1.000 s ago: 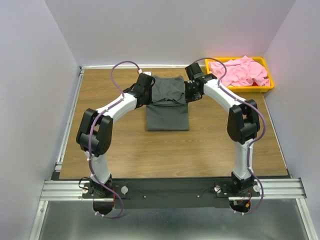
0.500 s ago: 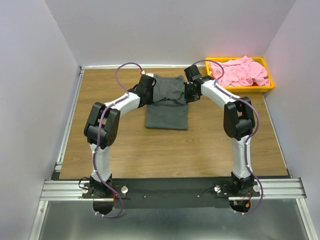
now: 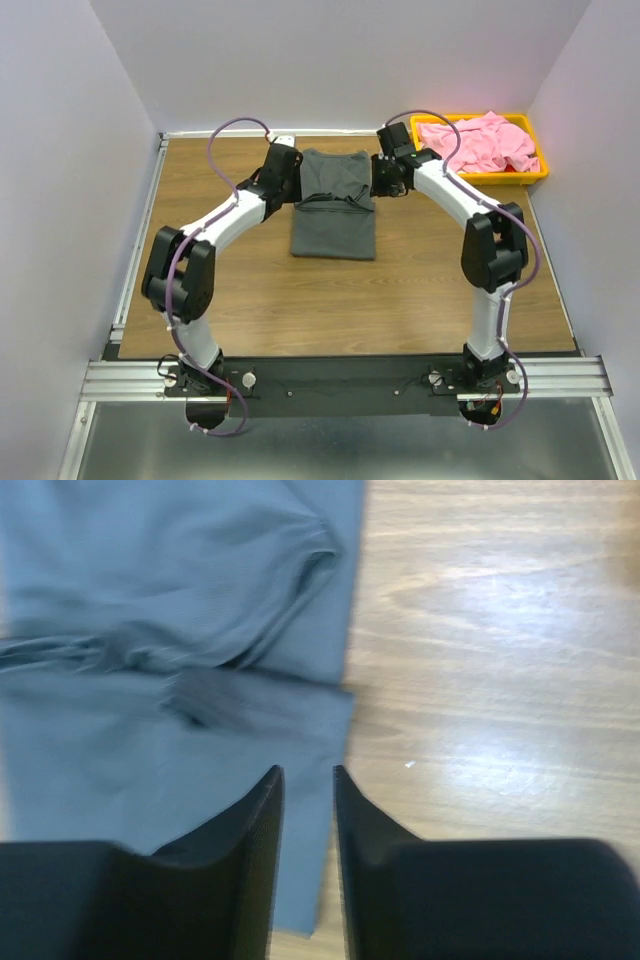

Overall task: Fold and stack the t-shirts
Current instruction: Fold the tshirt

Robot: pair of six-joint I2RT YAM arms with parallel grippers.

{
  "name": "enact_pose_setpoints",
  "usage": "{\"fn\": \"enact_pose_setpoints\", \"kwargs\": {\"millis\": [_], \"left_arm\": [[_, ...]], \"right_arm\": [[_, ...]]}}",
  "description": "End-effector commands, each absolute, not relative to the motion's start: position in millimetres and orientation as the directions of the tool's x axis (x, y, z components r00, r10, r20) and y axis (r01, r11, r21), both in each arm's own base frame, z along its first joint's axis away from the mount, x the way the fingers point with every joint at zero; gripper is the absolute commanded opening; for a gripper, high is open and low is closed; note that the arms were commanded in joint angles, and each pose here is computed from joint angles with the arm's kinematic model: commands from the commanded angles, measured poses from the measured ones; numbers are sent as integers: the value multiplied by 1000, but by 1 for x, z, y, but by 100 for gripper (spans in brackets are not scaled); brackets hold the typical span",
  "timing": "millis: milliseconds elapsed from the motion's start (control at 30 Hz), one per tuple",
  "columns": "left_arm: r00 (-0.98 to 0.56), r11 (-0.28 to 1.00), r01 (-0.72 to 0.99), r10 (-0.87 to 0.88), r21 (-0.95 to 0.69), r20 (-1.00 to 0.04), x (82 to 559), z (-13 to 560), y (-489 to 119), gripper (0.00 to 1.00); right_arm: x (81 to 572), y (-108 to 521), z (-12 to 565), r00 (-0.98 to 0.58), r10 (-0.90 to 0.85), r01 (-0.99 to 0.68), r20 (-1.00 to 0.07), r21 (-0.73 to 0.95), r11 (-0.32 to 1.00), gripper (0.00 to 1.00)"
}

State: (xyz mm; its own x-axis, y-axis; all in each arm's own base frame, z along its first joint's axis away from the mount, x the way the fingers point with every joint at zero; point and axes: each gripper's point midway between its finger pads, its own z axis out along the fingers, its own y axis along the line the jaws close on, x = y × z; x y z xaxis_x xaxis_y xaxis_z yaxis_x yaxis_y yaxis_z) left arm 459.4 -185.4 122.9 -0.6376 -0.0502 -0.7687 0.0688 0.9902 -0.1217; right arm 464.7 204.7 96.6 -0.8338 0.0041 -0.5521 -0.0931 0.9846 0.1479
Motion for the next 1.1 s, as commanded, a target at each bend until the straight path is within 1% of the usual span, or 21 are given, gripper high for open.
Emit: {"fn": "enact_pose_setpoints", "kwargs": {"millis": [0,33,100,133,267,500,600,700,833,933,967,1067], "left_arm": [[-638,989,59,-67,-135,-767,428,130,-194,39],[-657,987,80,-51,-137,-752,418,124,-201,31],[-690,983,107,-37,-152,-722,400,112,-213,24],[-720,978,145,-2,-153,-694,382,98,-225,24],[-777,973,178,45,-151,-628,345,63,-240,23],[-840,971,186,77,-152,-537,310,14,-238,23],[-850,974,178,79,-142,-521,304,6,-235,22],[-857,976,169,76,-139,-510,297,1,-231,22],[-864,976,169,79,-139,-497,289,-4,-226,22],[-864,974,178,86,-142,-495,284,-3,-226,22],[-864,973,179,85,-144,-496,282,-2,-227,22],[-864,971,183,84,-154,-497,277,1,-226,22]], "right_arm": [[451,235,130,-801,31,-182,-598,293,939,28],[440,241,118,-819,20,-194,-573,309,931,24],[436,254,113,-824,28,-210,-567,350,913,18],[428,262,101,-840,11,-220,-542,359,907,18],[427,276,78,-849,4,-222,-528,365,904,18],[439,280,46,-861,17,-193,-509,356,914,19],[451,272,37,-848,15,-171,-530,301,938,19],[470,263,40,-817,4,-166,-576,242,956,20],[503,243,37,-786,24,-113,-617,183,977,20],[537,233,58,-730,60,-70,-681,162,984,21],[550,234,79,-694,80,-66,-716,173,983,21],[563,238,112,-643,104,-75,-759,198,977,21]]}}
